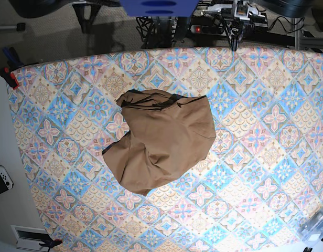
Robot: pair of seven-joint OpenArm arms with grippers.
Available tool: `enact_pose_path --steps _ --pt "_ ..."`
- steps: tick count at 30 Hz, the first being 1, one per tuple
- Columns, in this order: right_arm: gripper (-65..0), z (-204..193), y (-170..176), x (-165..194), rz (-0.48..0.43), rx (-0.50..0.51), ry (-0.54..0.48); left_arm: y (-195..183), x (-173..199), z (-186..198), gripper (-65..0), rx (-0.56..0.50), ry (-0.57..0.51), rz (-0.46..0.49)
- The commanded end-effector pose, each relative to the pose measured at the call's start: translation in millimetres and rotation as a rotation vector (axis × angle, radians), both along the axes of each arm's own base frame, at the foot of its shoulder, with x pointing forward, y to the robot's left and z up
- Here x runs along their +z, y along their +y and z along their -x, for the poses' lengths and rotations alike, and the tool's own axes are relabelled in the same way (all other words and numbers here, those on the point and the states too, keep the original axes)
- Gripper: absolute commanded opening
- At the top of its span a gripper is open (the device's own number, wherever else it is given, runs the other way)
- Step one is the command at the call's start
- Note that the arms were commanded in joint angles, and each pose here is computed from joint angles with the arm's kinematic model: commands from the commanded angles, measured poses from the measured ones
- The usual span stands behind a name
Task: Layout the t-shirt on the table in an organized manner, then fold the t-shirt properly
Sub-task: 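Reach the left gripper down and grasp the brown t-shirt's edge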
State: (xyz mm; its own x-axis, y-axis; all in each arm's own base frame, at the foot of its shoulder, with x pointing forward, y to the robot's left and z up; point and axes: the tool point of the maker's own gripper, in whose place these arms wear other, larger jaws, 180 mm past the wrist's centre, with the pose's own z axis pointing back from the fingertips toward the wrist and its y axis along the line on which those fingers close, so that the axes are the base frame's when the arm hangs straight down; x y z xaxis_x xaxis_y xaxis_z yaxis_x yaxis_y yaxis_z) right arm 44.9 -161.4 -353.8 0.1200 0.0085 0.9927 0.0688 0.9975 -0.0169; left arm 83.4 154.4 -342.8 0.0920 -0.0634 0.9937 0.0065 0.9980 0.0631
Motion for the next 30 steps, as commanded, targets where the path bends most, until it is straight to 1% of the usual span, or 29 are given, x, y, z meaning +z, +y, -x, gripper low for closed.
enact_pose_path --steps 1,5,8,10,11,12,15,17,18,20,22,26,30 --pt "-64.6 -6 4 14 -0.007 0.008 -0.033 3 14 -5 -64.7 -0.013 -0.029 -0.009" --pt "-64.6 -34 24 26 -0.055 0.054 0.006 10 33 -37 -64.7 -0.006 0.038 0.034" --pt "-64.5 -49 38 31 -0.084 0.081 0.05 10 43 -64 -64.6 -0.034 0.126 0.06" --pt "-64.5 -53 49 28 -0.109 0.102 0.102 10 36 -77 -63.5 -0.062 0.212 0.048" --pt "-64.5 -53 54 25 -0.122 0.112 0.131 12 31 -84 -61.6 -0.073 0.245 0.038" --pt "-64.5 -53 60 20 -0.134 0.123 0.161 13 26 -93 -57.9 -0.079 0.279 0.031" --pt "-64.1 -48 73 4 -0.159 0.147 0.26 16 14 -108 -44.5 -0.067 0.364 0.033" --pt "-60.2 -53 76 0 -0.16 0.156 0.28 17 8 -115 -37.5 -0.064 0.412 0.018" --pt "-57.1 -57 76 -1 -0.159 0.158 0.28 18 7 -118 -36.2 -0.066 0.426 0.011" --pt "-50.0 -62 76 -4 -0.157 0.161 0.288 17 8 -130 -36.2 -0.071 0.435 0.003" --pt "-45.1 -62 77 -6 -0.157 0.162 0.302 12 8 -140 -36.1 -0.103 0.458 -0.007" --pt "-44.6 -81 77 -1 -0.153 0.168 0.253 -14 6 -154 -36.1 -0.277 0.528 -0.065" --pt "-44.3 -86 76 1 -0.142 0.179 0.241 -28 2 -163 -36.1 -0.38 0.615 -0.146"
